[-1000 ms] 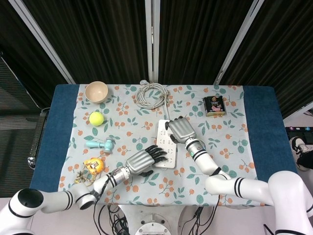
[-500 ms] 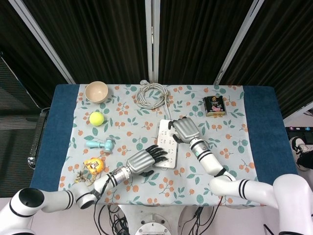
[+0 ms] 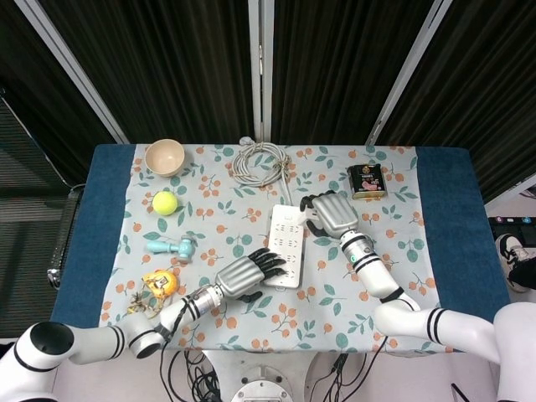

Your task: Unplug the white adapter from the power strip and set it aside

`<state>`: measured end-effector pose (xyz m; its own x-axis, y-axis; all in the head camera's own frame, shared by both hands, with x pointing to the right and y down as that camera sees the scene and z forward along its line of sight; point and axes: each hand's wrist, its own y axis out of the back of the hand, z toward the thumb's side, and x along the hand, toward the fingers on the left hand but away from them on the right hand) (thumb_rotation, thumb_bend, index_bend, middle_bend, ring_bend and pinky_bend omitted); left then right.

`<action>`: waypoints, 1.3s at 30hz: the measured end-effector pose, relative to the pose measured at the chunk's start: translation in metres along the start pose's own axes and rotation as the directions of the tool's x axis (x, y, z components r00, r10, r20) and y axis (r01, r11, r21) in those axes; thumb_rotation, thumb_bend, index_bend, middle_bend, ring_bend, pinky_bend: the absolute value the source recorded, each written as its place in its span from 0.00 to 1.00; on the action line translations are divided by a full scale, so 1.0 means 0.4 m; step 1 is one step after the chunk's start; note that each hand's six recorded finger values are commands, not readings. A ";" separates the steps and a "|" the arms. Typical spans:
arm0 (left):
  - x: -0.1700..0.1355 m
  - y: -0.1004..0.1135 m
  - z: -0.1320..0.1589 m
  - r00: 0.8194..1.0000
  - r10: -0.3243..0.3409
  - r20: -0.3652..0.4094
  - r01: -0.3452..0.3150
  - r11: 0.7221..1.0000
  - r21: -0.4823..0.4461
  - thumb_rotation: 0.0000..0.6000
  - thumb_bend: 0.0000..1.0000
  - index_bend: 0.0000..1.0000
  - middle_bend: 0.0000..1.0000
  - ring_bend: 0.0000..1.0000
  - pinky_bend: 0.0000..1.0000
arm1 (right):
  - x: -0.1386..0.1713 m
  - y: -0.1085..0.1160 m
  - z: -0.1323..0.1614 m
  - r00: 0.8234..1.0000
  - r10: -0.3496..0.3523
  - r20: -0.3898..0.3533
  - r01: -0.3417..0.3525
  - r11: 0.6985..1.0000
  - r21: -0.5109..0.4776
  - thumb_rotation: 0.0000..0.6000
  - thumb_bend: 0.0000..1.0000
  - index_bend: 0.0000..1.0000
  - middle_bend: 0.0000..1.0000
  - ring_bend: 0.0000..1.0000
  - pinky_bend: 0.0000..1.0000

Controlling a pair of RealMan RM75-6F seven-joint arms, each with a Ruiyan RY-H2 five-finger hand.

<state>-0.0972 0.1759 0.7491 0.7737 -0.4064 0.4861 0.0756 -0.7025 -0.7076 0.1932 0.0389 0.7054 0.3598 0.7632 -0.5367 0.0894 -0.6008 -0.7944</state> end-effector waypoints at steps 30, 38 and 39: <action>-0.243 0.227 -0.153 0.911 0.339 -0.236 -0.345 0.938 0.016 1.00 0.32 0.17 0.17 0.05 0.08 | 0.082 -0.011 -0.124 0.938 0.331 0.105 -0.303 0.929 -0.213 1.00 0.30 0.00 0.02 0.00 0.00; -0.459 0.282 -0.315 0.789 0.409 -0.459 -0.411 0.906 0.102 1.00 0.30 0.17 0.16 0.05 0.07 | 0.157 0.083 -0.170 0.979 0.159 0.130 -0.140 0.980 -0.143 1.00 0.31 0.00 0.07 0.00 0.00; -0.492 0.286 -0.332 0.769 0.415 -0.486 -0.414 0.903 0.117 1.00 0.30 0.17 0.16 0.05 0.07 | 0.171 0.097 -0.181 0.983 0.123 0.139 -0.106 0.986 -0.125 1.00 0.31 0.00 0.07 0.00 0.00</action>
<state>-0.3244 0.0979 0.6404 0.3206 -0.8881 0.3294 -0.1785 -0.3981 -0.8998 0.2886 0.0507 0.6585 0.2357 0.7092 -0.6644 0.1668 -0.7030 -0.6913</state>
